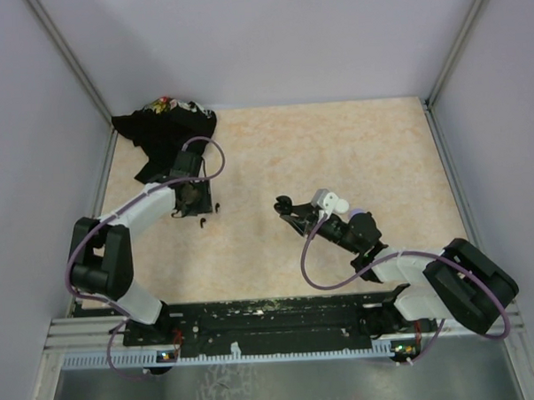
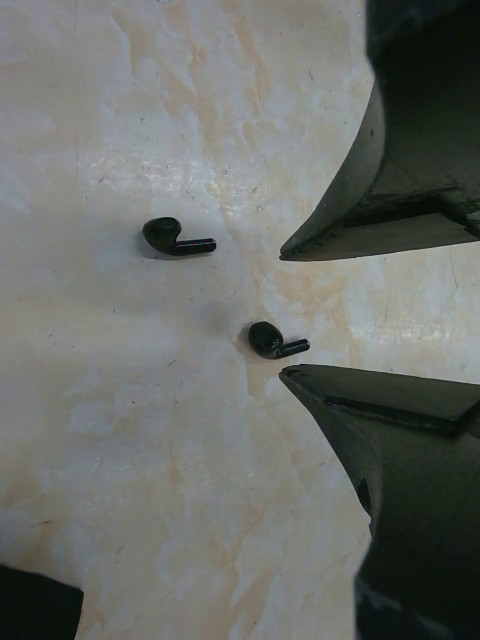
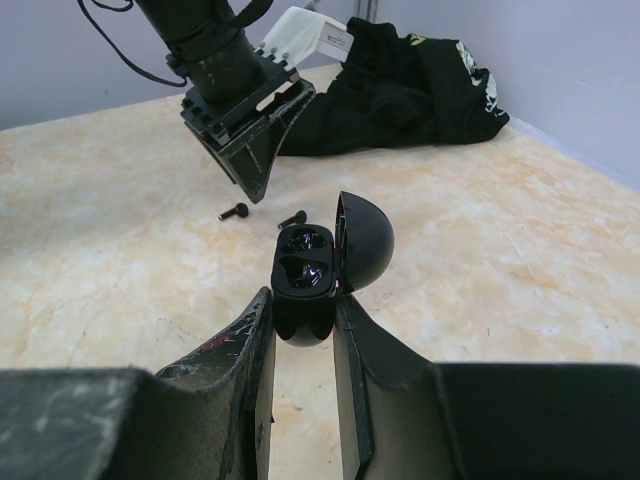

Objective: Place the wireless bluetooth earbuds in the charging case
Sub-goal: Pick up the earbud from the center of the board.

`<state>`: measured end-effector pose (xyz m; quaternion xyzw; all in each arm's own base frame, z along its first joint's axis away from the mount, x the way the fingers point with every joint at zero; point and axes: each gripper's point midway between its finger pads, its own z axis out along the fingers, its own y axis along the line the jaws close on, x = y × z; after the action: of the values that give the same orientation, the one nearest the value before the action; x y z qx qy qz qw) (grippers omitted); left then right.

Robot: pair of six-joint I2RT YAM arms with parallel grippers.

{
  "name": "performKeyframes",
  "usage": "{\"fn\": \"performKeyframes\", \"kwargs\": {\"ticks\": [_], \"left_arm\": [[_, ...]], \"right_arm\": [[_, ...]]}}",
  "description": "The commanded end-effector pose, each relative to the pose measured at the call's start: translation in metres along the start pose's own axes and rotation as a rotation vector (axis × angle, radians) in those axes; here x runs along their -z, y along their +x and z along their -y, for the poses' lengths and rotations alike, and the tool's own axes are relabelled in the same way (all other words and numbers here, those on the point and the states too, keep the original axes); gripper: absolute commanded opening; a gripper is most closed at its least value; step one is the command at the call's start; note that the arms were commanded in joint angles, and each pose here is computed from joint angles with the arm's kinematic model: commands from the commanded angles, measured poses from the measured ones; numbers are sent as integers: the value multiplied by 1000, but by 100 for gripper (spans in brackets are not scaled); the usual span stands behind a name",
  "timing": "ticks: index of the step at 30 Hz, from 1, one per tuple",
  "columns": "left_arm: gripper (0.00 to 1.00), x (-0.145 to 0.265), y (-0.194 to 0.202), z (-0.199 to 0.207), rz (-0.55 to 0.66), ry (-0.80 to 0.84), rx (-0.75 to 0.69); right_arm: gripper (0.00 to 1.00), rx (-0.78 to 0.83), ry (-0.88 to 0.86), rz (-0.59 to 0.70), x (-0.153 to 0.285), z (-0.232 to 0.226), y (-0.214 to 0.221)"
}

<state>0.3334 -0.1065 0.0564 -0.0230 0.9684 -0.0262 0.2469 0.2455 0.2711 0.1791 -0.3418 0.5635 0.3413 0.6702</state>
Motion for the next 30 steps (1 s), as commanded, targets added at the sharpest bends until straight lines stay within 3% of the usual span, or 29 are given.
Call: {"fn": "performKeyframes", "kwargs": {"ticks": [1, 5, 14, 24, 30], "left_arm": [[51, 6, -4, -1, 12, 15, -1], [51, 7, -14, 13, 15, 79, -7], [46, 2, 1, -6, -32, 2, -9], [46, -5, -35, 26, 19, 122, 5], [35, -25, -38, 26, 8, 99, 13]], "right_arm": [[0, 39, 1, 74, -4, 0, -23], [0, 40, 0, 76, -4, 0, -25], [0, 40, -1, 75, -4, 0, -25], [0, 40, -4, 65, -5, -1, -23], [0, 39, -10, 68, -6, -2, -24]]}}
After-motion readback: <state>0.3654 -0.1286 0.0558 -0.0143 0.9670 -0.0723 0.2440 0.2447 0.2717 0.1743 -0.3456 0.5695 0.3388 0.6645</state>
